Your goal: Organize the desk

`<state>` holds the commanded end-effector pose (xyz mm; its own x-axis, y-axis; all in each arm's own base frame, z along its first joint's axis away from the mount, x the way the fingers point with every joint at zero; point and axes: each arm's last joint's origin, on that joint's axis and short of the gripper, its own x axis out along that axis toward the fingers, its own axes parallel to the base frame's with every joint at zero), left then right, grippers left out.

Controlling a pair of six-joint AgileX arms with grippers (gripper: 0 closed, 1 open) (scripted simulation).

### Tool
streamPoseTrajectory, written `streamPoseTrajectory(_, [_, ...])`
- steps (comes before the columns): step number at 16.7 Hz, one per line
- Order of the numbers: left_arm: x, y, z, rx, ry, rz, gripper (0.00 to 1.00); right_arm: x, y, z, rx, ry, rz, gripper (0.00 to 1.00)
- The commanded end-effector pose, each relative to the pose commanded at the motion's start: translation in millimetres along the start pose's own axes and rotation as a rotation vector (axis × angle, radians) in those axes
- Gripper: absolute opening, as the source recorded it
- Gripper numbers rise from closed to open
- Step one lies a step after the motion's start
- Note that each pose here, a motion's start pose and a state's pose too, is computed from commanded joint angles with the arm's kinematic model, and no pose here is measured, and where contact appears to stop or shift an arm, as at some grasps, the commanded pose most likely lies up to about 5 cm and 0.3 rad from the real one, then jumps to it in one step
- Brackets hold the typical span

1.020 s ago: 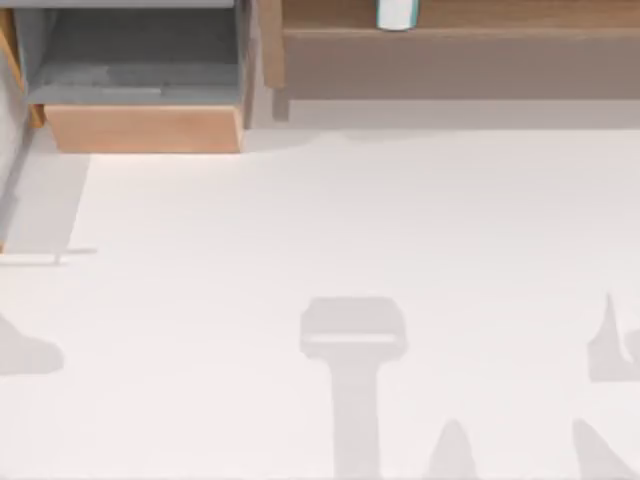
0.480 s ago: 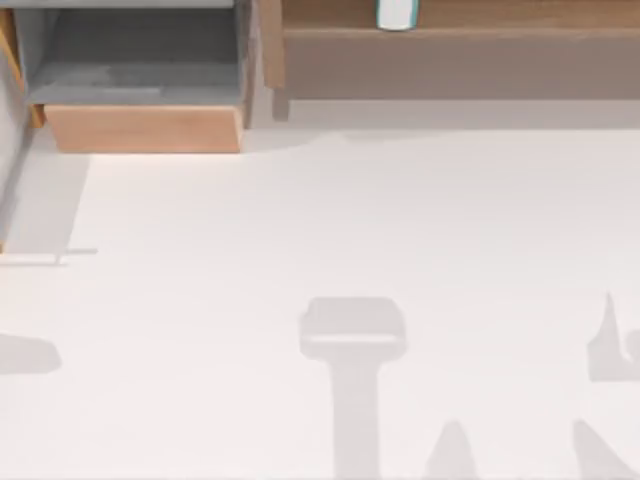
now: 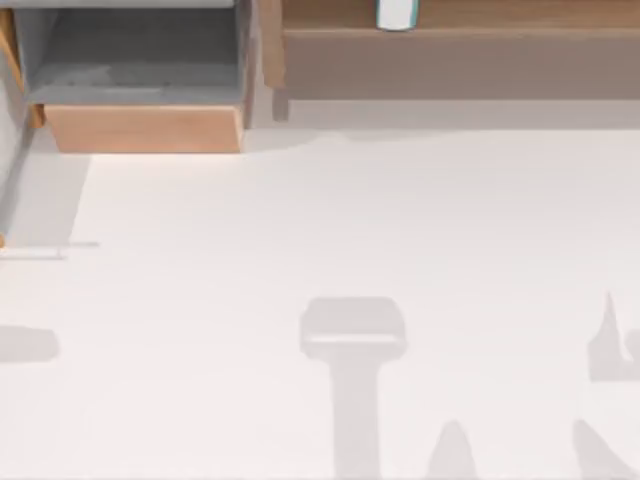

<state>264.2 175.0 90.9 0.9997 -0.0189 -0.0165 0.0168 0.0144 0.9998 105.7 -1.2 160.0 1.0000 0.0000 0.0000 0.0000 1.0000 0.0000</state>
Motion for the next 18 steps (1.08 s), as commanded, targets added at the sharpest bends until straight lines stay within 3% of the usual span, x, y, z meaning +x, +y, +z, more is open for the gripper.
streamPoseTrajectory(6, [47.5,0.7,0.1,-0.001,0.003,-0.001,0.00,0.0,0.0,0.0,0.000,0.000,0.000,1.00])
streamPoseTrajectory(13, [54.5,-0.5,-0.4,-0.007,0.003,-0.007,0.00,0.0,0.0,0.0,0.000,0.000,0.000,1.00])
streamPoseTrajectory(18, [90.2,-0.3,-1.2,-0.006,0.003,-0.008,0.00,0.0,0.0,0.0,0.000,0.000,0.000,1.00])
